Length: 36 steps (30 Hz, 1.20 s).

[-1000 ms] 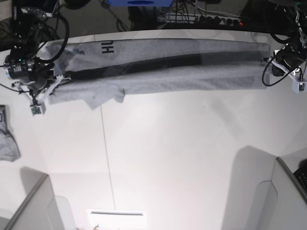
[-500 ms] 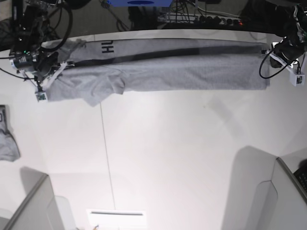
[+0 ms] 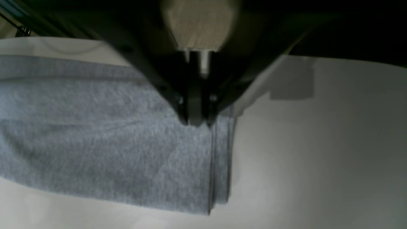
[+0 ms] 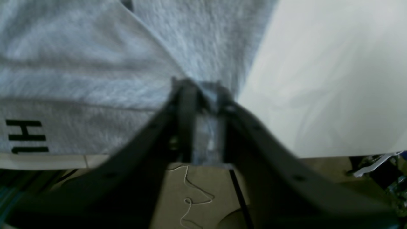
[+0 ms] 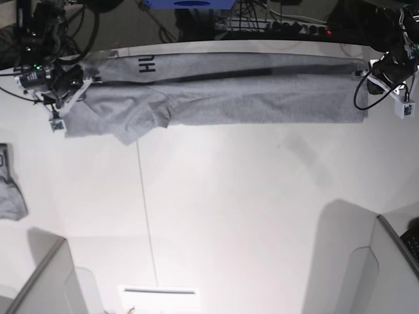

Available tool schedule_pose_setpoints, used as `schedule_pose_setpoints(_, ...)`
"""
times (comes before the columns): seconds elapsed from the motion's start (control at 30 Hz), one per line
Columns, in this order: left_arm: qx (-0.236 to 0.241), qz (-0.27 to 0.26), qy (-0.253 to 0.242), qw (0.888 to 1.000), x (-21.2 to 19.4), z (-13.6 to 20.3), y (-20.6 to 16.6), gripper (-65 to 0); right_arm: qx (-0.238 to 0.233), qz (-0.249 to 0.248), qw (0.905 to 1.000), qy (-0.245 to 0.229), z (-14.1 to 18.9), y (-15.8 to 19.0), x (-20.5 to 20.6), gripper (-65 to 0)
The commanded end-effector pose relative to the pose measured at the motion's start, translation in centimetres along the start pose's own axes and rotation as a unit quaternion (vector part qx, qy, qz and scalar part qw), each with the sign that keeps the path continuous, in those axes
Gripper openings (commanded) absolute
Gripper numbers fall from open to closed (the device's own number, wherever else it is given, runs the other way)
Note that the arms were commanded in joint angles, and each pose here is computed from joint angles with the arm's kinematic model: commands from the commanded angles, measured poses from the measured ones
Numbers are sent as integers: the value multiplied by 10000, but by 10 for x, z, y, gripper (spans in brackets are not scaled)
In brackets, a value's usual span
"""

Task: Fold the T-shirt properly
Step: 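Lower the folded hem onto the collar edge and open both grippers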

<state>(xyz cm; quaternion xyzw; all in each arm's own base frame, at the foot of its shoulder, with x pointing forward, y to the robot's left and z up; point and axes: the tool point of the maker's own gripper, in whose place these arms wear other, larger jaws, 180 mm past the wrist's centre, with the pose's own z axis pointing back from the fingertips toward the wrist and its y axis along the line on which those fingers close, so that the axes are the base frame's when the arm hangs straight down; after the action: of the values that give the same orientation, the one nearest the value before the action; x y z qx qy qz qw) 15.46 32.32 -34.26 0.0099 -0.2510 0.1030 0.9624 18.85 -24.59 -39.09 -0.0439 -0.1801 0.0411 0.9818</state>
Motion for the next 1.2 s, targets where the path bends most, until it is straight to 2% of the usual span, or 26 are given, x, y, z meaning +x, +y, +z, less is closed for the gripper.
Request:
schedule_pose_setpoints(0.0,55,-13,-128,9999,7,4,3,-494,-119,44,9998,-131,5,-7,7,-476)
schedule_pose_setpoints(0.07,41,14,-124,9999,6,3,2,-354,-120,46,9998,-138,6,-7,7,-491)
schedule_pose_setpoints(0.13,27,59,-121,9999,4,3,1,-247,-147,85,9995,-251,11,-7,13,-503)
schedule_pose_setpoints(0.2,15,74,-146,9999,4,2,0,-183,-156,115,9992,-345,15,-6,17,-506)
schedule_pose_setpoints(0.27,-31,152,-211,9997,6,1,-4,-160,-140,119,9989,-442,16,-5,22,-506)
schedule_pose_setpoints(0.37,-127,471,-488,9976,20,-4,-9,-219,-91,157,9958,-898,17,-1,42,-530)
schedule_pose_setpoints(0.43,-154,720,-660,9951,27,-6,-9,-321,-18,204,9941,-1066,17,5,50,-615)
schedule_pose_setpoints(0.47,-159,802,-760,9937,32,-5,-9,-405,37,264,9930,-1150,17,10,55,-650)
schedule_pose_setpoints(0.57,-149,859,-858,9925,38,-4,-7,-650,136,372,9921,-1191,16,18,61,-650)
schedule_pose_setpoints(0.63,-153,865,-866,9924,39,-4,-7,-650,347,548,9894,-1299,16,30,70,-650)
schedule_pose_setpoints(0.7,-132,875,-841,9925,37,-4,-5,-650,485,532,9904,-1176,12,32,69,-644)
schedule_pose_setpoints(0.77,-86,899,-834,9924,36,-3,-1,-650,494,441,9925,-1031,8,30,70,-489)
schedule_pose_setpoints(0.83,94,1041,-921,9902,35,4,14,-650,538,415,9935,-913,1,31,68,-407)
schedule_pose_setpoints(1.03,491,1292,-1094,9843,34,21,45,-650,719,240,9958,-517,-22,33,56,-401)
schedule_pose_setpoints(1.17,582,1408,-922,9840,21,19,55,-650,812,285,9956,-363,-28,40,46,-401)
